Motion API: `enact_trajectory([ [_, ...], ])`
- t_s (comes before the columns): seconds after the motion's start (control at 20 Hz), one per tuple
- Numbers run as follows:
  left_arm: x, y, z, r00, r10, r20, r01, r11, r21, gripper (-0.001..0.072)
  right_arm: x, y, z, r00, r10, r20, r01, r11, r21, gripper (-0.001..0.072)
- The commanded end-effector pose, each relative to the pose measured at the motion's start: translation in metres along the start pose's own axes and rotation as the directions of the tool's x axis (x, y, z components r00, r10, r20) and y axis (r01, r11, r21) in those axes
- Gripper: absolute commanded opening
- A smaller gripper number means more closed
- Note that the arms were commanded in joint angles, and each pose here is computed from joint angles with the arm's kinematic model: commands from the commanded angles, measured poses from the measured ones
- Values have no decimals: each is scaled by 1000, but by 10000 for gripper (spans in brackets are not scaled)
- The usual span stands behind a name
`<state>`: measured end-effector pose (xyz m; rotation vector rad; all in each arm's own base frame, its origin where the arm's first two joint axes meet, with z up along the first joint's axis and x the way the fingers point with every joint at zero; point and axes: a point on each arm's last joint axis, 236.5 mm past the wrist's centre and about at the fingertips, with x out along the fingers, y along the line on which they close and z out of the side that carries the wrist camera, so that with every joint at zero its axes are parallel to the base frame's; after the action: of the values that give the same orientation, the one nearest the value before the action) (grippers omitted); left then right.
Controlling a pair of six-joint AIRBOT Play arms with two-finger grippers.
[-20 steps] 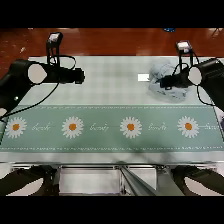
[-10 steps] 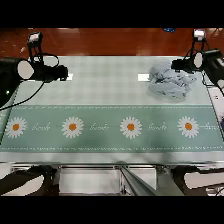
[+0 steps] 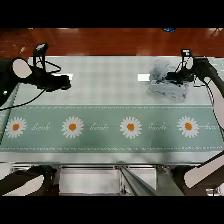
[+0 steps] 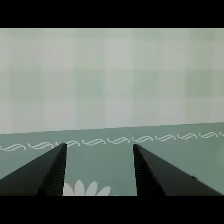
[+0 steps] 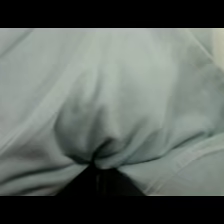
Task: Fold the shirts.
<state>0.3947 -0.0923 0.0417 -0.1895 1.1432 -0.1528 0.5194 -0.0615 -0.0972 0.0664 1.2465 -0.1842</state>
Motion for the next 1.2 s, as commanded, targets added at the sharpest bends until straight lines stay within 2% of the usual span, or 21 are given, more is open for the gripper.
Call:
enact_trajectory([
  [0.0,-29,17,-4,1000,-19,2,19,999,-32,509,-8,7,-5,998,35,-61,-36,999,-4,21],
  [0.1,-54,18,-6,997,-51,59,54,997,-51,508,-38,21,18,995,93,-19,-93,995,-20,21],
  [0.2,-64,15,-24,994,-63,87,68,996,-53,509,-90,37,57,980,157,123,-156,988,-19,20],
  [0.35,-67,6,-64,986,-110,124,119,991,-63,508,-195,53,106,903,207,376,-198,978,-62,20],
  [0.5,-70,0,-98,976,-152,153,166,983,-78,509,-308,69,124,780,251,574,-215,968,-131,20],
  [0.7,-108,-11,-93,932,-186,312,207,978,-34,508,-459,84,115,556,318,768,-206,948,-243,20],
  [0.85,-120,-14,-91,915,-193,354,213,977,-18,509,-547,92,92,404,365,839,-201,930,-308,20],
  [0.95,-120,-17,-91,914,-206,350,226,974,-18,508,-583,99,69,347,402,847,-192,915,-355,20],
  [1.05,-120,-18,-91,913,-209,350,228,973,-15,508,-600,113,41,343,456,822,-190,890,-414,20],
  [1.15,-120,-18,-91,913,-209,350,229,973,-16,508,-589,134,10,423,523,740,-217,851,-478,20],
])
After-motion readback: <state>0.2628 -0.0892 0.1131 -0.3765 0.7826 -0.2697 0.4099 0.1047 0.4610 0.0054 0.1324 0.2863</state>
